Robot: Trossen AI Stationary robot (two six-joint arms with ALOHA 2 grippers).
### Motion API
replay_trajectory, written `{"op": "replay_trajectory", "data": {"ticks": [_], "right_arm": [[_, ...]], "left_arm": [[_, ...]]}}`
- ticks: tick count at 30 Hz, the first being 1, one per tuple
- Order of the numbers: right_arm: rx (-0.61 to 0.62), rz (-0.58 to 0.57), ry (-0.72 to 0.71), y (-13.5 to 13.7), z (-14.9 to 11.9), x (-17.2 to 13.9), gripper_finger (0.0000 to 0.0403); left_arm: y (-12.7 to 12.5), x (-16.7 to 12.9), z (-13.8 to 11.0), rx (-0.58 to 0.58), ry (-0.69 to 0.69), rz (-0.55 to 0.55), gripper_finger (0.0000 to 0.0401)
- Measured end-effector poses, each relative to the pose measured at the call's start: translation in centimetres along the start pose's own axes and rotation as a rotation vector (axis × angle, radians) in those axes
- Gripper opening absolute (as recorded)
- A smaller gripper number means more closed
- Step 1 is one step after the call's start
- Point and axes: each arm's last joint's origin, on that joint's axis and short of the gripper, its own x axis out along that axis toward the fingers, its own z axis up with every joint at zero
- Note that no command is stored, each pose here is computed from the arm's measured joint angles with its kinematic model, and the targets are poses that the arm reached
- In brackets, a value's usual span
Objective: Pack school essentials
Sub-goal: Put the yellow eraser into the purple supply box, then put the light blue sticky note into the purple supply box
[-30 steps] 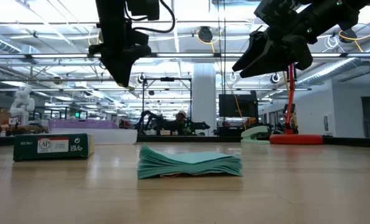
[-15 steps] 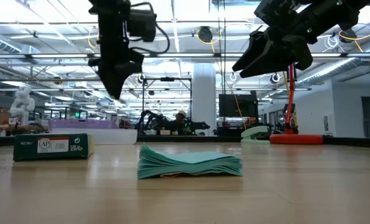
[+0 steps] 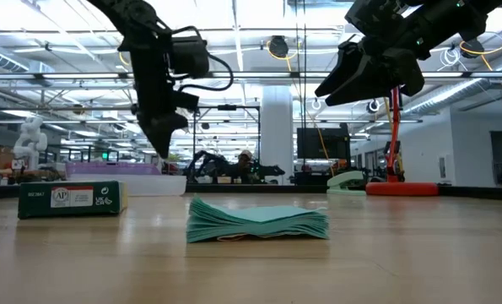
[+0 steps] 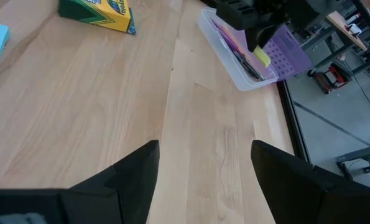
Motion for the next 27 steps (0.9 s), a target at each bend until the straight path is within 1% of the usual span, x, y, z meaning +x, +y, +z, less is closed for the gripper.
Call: {"op": "replay_trajectory", "data": {"ticks": [7, 11, 16, 19, 27], "right_arm": [[0.0, 0.0, 0.0, 0.0, 0.0, 0.0, 0.0251], [0.0, 0.0, 0.0, 0.0, 0.0, 0.0, 0.0251], [0.0, 0.0, 0.0, 0.0, 0.0, 0.0, 0.0251], [0.0, 0.0, 0.0, 0.0, 0.0, 0.0, 0.0251], [0.0, 0.0, 0.0, 0.0, 0.0, 0.0, 0.0251]], "left_arm": [[0.5, 1.1, -0.7, 0.013, 0.012, 0.064, 0.0104], [0.6, 1.8, -1.0, 0.032, 0.001, 0.065, 0.0104], [0.5, 2.1, -1.1, 0.05, -0.018, 0.059, 0.0106], [0.5, 2.1, -1.0, 0.028, -0.023, 0.06, 0.0124], [0.4, 2.0, -1.0, 0.001, -0.027, 0.063, 0.0205]]}}
